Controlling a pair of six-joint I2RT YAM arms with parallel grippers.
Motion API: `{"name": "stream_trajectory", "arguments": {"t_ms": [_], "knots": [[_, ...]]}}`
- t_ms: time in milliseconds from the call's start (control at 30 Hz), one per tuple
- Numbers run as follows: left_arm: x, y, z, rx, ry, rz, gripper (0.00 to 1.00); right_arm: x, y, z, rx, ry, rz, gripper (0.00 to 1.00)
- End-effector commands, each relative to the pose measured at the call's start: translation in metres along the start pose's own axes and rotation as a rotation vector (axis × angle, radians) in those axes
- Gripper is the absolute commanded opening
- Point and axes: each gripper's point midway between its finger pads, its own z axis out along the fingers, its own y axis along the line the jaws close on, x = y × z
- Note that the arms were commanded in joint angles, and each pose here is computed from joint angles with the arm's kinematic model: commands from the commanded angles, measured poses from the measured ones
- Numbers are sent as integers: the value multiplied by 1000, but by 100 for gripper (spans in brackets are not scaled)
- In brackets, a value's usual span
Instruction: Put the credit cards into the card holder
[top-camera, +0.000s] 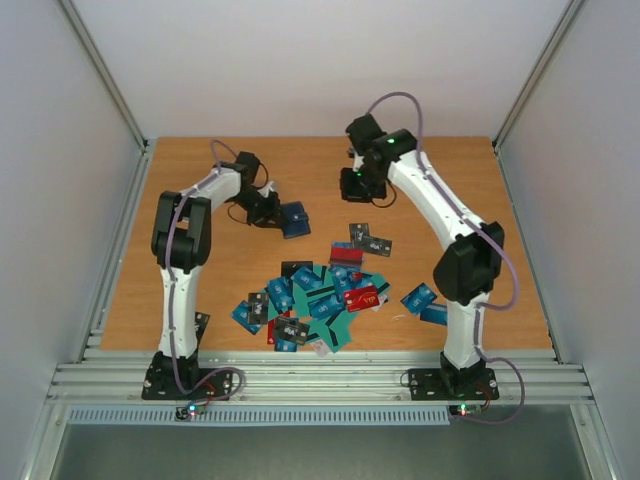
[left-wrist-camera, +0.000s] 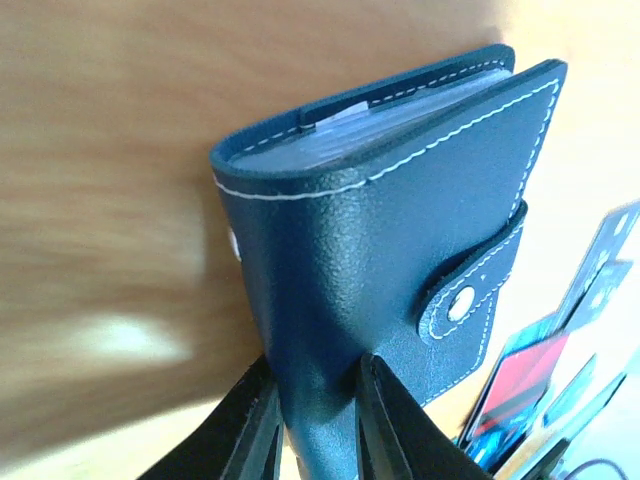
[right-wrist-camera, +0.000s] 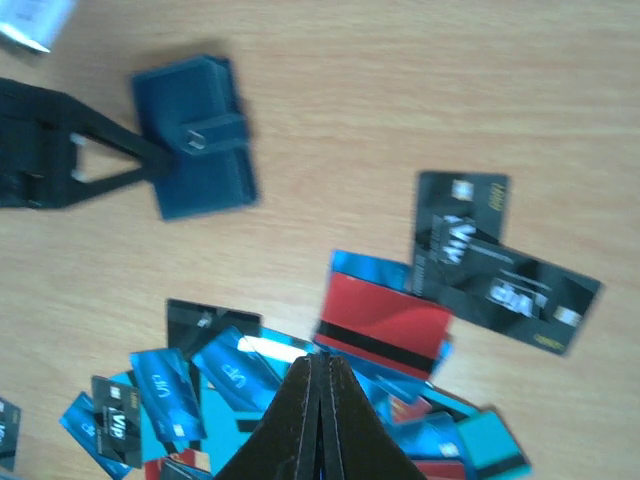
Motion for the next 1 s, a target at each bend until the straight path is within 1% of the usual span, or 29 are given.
{"name": "stream_trajectory", "arguments": {"t_ms": [0, 167, 300, 400, 500, 533, 567, 633, 667, 700, 767, 800, 833, 967], "knots": [[-37, 30, -28, -30, -132, -73, 22, 10, -35, -15, 37, -14, 70, 1], [-76, 58, -66, -2, -239, -163, 23, 26, -69, -38, 52, -80, 137, 2], [-102, 76, -94, 3, -307, -199, 31, 33, -84, -60, 65, -153, 127, 9], [-110, 79, -109, 1, -340, -179, 39, 34, -90, -83, 59, -230, 114, 23], [-112, 76, -124, -1, -370, -157, 49, 31, -94, -103, 60, -289, 98, 46], [-112, 74, -130, -1, -381, -148, 52, 30, -95, -110, 66, -310, 87, 55], [-111, 67, -141, -2, -402, -124, 55, 29, -97, -117, 77, -332, 77, 62], [-105, 56, -159, -12, -444, -82, 61, 25, -99, -130, 97, -381, 54, 73], [-102, 49, -171, -13, -471, -57, 65, 23, -102, -137, 118, -410, 49, 77], [-97, 43, -179, -16, -494, -36, 70, 21, -104, -143, 130, -434, 39, 80], [-84, 33, -199, -32, -540, 2, 97, 18, -106, -154, 145, -478, 32, 88], [-77, 30, -207, -45, -557, 22, 99, 17, -106, -158, 146, -498, 28, 97], [-70, 25, -216, -58, -578, 45, 99, 15, -106, -162, 151, -517, 29, 98], [-35, 20, -239, -124, -634, 110, 99, 14, -111, -177, 184, -581, 18, 99]]}}
